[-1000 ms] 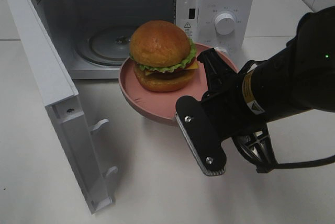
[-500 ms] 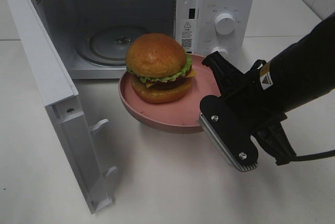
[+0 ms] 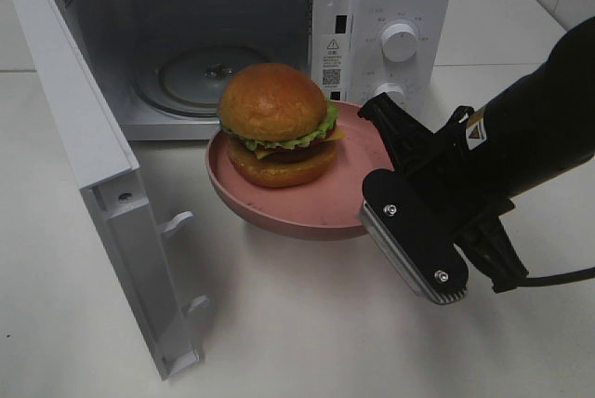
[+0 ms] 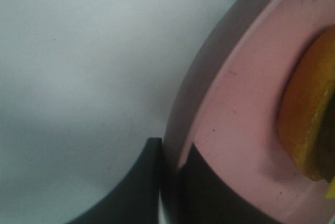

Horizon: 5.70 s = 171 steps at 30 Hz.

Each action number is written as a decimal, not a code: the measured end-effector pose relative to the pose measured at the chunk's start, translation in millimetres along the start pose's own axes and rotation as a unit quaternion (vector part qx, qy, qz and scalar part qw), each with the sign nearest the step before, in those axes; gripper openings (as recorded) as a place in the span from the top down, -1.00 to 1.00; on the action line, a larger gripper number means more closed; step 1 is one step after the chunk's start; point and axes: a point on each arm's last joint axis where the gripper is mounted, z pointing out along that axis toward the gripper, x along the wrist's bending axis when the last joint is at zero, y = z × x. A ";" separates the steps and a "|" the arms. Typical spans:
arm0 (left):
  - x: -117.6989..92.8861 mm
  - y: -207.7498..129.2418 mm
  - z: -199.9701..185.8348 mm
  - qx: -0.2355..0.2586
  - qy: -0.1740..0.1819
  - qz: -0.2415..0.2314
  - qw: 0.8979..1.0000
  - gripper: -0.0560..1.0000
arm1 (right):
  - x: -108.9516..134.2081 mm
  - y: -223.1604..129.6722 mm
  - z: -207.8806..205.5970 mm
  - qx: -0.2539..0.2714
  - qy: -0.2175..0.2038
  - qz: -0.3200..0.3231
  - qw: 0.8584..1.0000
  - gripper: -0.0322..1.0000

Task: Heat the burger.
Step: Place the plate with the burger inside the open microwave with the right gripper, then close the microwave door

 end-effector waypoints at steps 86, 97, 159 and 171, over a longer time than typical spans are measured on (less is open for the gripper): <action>0.0 0.0 0.0 0.000 0.000 0.000 1.000 -0.95 | -156.5 7.3 128.1 0.033 -0.045 0.053 0.997 0.80; 0.0 0.0 0.0 0.000 0.000 0.000 1.000 -0.95 | -166.4 2.1 149.3 0.043 -0.046 0.062 0.996 0.79; 0.0 0.0 0.0 0.000 0.000 0.000 1.000 -0.95 | -129.1 -19.4 110.5 0.041 -0.079 0.226 0.970 -0.29; 0.0 0.0 0.0 0.000 0.000 0.000 1.000 -0.95 | -93.9 -16.7 77.1 0.043 -0.058 0.268 0.961 -0.29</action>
